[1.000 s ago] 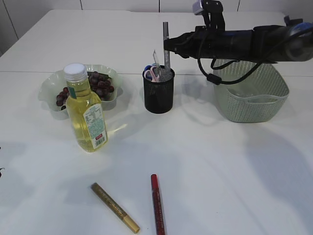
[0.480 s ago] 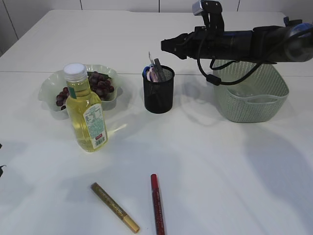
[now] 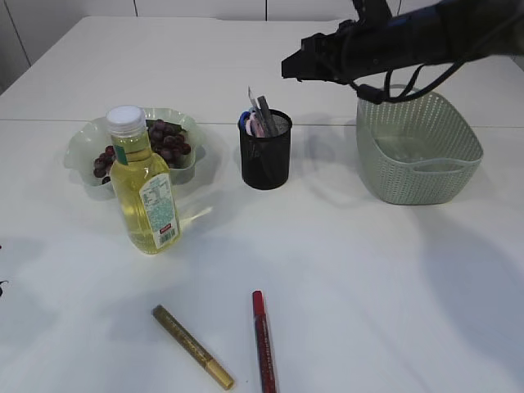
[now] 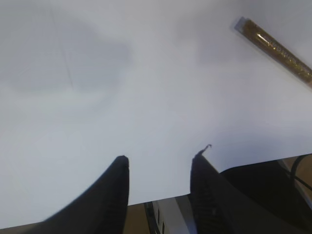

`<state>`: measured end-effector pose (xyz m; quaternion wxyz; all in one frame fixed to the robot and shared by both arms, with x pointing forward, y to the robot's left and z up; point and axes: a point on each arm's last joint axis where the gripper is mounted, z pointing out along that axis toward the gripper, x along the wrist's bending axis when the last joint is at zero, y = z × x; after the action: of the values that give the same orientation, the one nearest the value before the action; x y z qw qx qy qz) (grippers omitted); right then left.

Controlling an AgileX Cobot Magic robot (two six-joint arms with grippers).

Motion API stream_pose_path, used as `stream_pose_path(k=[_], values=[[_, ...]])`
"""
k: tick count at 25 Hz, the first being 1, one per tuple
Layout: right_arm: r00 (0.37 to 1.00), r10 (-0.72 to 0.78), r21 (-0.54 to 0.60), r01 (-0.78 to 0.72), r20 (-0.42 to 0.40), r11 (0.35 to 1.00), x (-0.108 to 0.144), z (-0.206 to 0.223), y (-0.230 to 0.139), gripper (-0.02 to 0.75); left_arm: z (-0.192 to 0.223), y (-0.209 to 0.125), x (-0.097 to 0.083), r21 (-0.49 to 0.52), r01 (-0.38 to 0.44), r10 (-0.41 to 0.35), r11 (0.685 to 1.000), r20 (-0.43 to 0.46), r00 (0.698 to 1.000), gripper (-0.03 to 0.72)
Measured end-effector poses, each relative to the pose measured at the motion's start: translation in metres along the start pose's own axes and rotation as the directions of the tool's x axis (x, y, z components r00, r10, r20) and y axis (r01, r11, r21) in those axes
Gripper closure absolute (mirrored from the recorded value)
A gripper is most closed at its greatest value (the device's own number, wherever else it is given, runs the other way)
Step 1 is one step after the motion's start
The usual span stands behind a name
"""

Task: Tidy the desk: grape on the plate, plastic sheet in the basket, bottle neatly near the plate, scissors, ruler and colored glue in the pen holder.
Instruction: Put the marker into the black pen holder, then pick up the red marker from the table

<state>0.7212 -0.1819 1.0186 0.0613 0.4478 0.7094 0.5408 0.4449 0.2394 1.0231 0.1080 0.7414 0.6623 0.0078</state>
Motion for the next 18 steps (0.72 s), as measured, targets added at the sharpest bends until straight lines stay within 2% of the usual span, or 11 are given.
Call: stream_pose_path(k=[3, 6, 10, 18], values=[[0.995, 0.092, 0.167, -0.096, 0.027, 0.981, 0.026, -0.028, 0.008, 0.456, 0.000, 0.000, 0.000, 0.004, 0.000, 0.000, 1.000, 0.000, 1.000, 0.380], [0.976, 0.178, 0.330, -0.211, 0.129, 0.920, 0.050, -0.051, 0.008, 0.456, 0.000, 0.000, 0.000, 0.004, 0.000, 0.000, 1.000, 0.000, 1.000, 0.380], [0.956, 0.111, 0.454, -0.229, 0.272, 0.861, 0.094, -0.065, 0.006, 0.456, 0.000, 0.000, 0.000, 0.004, 0.000, 0.000, 1.000, 0.000, 1.000, 0.380], [0.938, -0.053, 0.651, -0.196, 0.342, 0.733, 0.182, -0.040, -0.035, 0.456, 0.000, 0.001, 0.000, -0.009, 0.000, 0.000, 1.000, 0.001, 1.000, 0.380]])
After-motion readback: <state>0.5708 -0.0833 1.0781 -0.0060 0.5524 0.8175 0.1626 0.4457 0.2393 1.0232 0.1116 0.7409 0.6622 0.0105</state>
